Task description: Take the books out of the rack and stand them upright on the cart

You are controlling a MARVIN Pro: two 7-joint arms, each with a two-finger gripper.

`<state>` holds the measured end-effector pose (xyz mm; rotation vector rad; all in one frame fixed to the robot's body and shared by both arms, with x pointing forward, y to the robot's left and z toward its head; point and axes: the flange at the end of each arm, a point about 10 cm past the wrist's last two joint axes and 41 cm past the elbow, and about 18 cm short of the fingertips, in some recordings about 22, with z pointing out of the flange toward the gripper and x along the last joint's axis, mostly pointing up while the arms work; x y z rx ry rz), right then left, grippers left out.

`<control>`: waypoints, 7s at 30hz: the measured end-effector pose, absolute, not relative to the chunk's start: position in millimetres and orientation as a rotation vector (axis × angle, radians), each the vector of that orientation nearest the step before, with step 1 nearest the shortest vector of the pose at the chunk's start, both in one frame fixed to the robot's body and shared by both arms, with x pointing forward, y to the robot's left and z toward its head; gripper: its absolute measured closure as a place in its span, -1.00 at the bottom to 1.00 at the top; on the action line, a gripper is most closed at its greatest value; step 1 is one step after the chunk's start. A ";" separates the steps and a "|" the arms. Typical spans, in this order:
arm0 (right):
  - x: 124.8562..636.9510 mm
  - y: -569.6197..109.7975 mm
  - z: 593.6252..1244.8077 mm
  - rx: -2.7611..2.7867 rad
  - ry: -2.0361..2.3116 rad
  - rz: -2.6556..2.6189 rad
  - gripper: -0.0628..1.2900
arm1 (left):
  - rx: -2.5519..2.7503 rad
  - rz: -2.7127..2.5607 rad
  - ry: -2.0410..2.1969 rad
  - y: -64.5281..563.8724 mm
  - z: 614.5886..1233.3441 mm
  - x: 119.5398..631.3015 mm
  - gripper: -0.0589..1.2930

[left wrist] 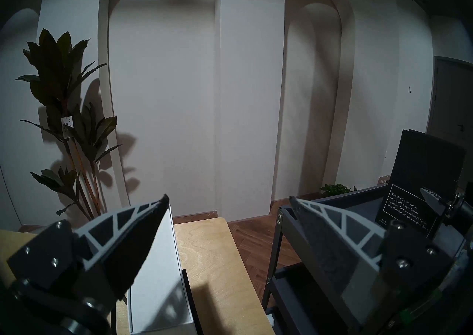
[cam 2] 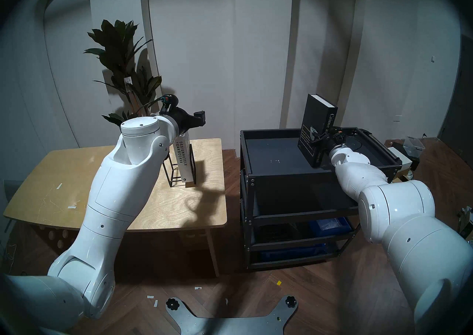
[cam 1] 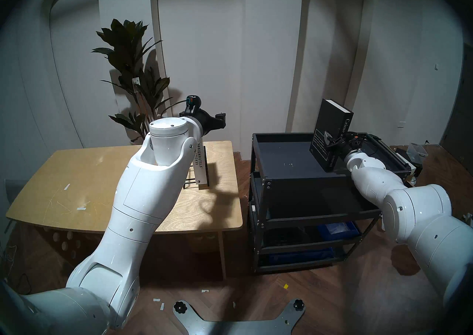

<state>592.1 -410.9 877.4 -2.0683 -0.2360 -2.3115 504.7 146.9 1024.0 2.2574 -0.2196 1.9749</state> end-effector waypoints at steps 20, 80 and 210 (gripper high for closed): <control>588.4 -409.8 872.6 -2.039 -0.231 -2.277 -0.87 | 2.267 1.970 -0.229 140.9 1020.4 505.4 -0.91; 548.8 -415.3 839.8 -1.742 -0.158 -2.405 -0.87 | 2.240 1.936 -0.242 139.1 1020.6 506.1 -0.91; 556.4 -403.9 858.7 -1.495 0.102 -2.546 -0.88 | 2.265 1.816 -0.288 126.2 989.1 508.8 -0.91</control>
